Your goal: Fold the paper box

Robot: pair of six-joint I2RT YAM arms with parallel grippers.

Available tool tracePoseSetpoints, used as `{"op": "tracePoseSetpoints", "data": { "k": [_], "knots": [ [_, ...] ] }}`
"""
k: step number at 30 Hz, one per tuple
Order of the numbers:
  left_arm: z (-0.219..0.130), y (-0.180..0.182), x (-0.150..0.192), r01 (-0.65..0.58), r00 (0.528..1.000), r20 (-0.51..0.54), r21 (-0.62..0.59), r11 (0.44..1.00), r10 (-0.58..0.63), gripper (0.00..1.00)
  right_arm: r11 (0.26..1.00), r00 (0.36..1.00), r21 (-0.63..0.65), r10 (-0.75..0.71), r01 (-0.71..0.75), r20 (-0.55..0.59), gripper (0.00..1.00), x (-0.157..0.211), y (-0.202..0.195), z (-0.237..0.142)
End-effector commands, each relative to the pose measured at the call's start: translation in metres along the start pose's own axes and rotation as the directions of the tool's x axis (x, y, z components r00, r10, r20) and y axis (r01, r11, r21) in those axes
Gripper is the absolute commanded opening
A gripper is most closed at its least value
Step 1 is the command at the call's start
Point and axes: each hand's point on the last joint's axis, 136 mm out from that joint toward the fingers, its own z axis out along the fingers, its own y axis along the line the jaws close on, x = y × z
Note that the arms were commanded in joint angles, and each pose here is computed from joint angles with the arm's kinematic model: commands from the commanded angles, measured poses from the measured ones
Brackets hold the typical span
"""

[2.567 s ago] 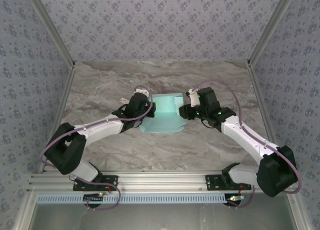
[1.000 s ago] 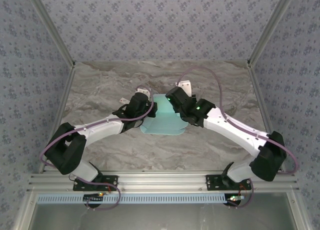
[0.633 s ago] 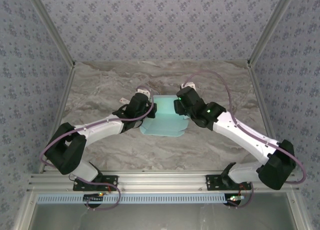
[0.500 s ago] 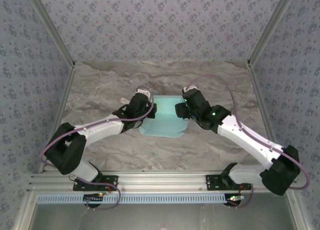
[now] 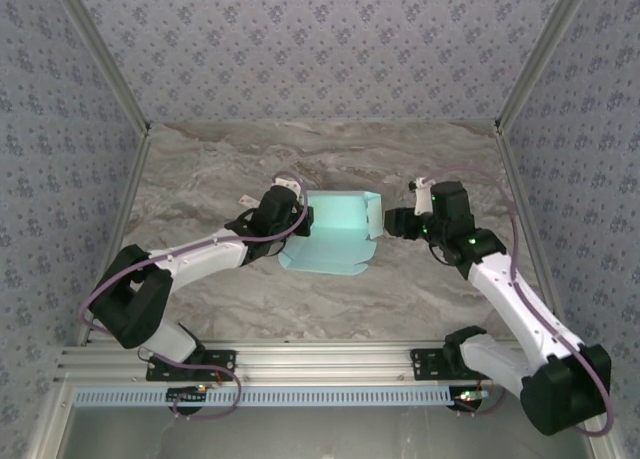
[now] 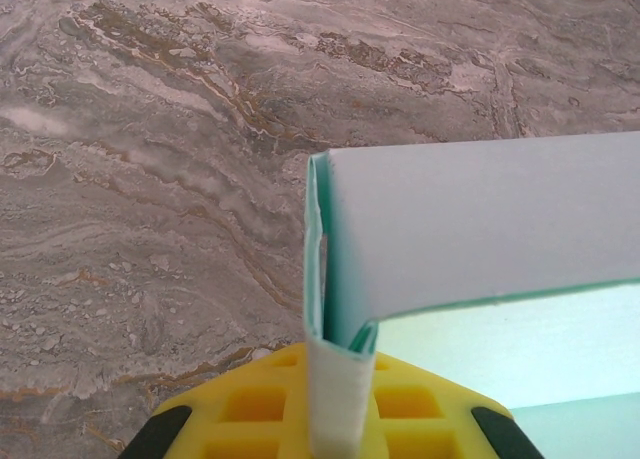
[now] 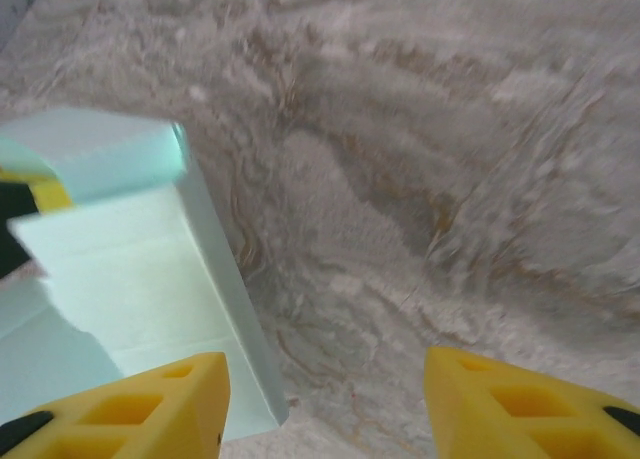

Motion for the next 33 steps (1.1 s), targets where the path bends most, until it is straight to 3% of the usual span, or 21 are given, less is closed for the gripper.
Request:
{"op": "tracePoseSetpoints", "data": {
  "k": [1, 9, 15, 24, 33],
  "knots": [
    [-0.004, -0.008, -0.009, -0.014, 1.000, 0.017, 0.020, 1.000, 0.014, 0.03, 0.983, 0.999, -0.180, -0.031, 0.034, 0.020, 0.54, -0.005, 0.027, 0.009],
    [-0.005, -0.010, -0.010, -0.014, 1.000, 0.019, 0.025, 1.000, 0.014, 0.03, 0.963, 0.999, -0.265, -0.047, 0.044, -0.002, 0.40, -0.006, 0.037, 0.031],
    [-0.005, -0.009, -0.008, -0.013, 1.000, 0.016, 0.027, 1.000, 0.013, 0.03, 0.959, 0.998, -0.277, -0.067, 0.064, -0.003, 0.40, -0.009, 0.046, 0.037],
    [-0.006, -0.010, -0.008, -0.012, 1.000, 0.017, 0.031, 0.999, 0.011, 0.03, 0.964, 0.993, -0.242, -0.120, 0.112, -0.015, 0.46, -0.010, 0.054, 0.045],
    [-0.007, -0.010, -0.007, -0.011, 1.000, 0.017, 0.035, 0.999, 0.010, 0.03, 0.979, 0.984, -0.112, -0.172, 0.167, -0.036, 0.35, -0.012, 0.049, 0.058]
  ]
}}
